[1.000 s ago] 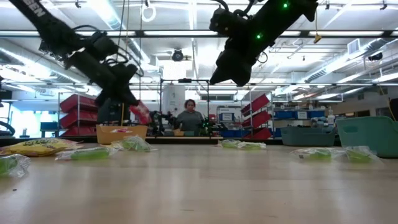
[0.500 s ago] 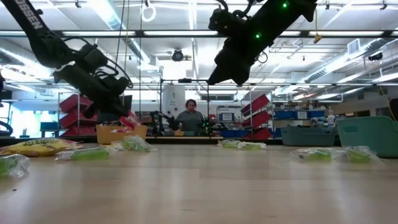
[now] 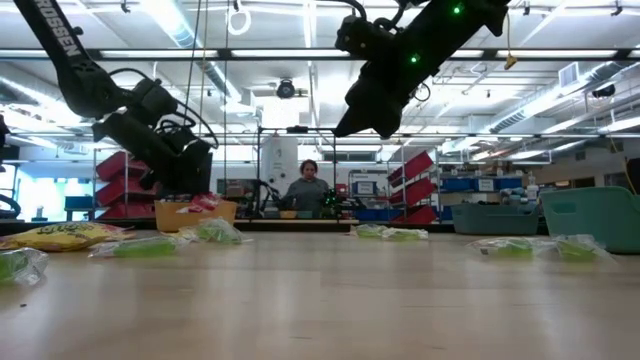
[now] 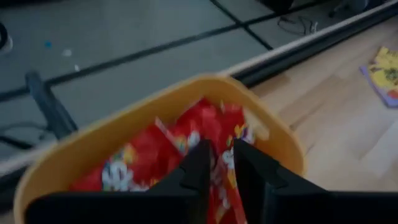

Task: Sort candy
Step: Put the red candy into the yellow bin

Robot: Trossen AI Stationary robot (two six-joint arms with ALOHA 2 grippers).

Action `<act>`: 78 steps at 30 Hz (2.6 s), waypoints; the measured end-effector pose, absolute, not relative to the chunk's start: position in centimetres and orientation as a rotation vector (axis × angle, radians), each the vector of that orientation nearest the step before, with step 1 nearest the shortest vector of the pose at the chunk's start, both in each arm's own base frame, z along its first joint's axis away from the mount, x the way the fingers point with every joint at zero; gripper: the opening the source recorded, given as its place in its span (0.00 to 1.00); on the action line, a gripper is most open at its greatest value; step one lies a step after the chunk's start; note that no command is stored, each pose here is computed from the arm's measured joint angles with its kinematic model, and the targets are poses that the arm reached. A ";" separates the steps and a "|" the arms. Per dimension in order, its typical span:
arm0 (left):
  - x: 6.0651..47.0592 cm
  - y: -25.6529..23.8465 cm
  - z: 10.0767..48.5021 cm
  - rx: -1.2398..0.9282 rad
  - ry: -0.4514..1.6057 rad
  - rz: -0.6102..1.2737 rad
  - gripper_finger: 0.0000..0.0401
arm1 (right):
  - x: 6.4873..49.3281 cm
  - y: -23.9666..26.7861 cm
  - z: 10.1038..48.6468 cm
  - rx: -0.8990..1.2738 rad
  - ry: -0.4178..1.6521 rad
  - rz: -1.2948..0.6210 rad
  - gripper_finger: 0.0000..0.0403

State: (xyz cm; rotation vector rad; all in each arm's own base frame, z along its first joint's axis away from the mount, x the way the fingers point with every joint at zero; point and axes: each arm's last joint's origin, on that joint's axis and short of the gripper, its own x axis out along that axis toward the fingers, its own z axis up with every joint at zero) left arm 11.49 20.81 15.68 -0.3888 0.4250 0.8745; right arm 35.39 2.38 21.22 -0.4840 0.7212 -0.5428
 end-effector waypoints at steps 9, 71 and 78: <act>11.6 21.4 16.4 -0.305 0.470 0.924 0.35 | 35.4 2.4 21.2 -0.484 0.722 -0.543 0.32; 22.7 11.6 18.7 -0.125 0.329 0.251 0.02 | 24.1 12.6 14.9 0.350 1.645 0.038 0.01; 22.9 11.4 19.1 -0.318 0.270 0.163 0.03 | 27.3 10.7 19.7 0.233 1.347 -0.080 0.00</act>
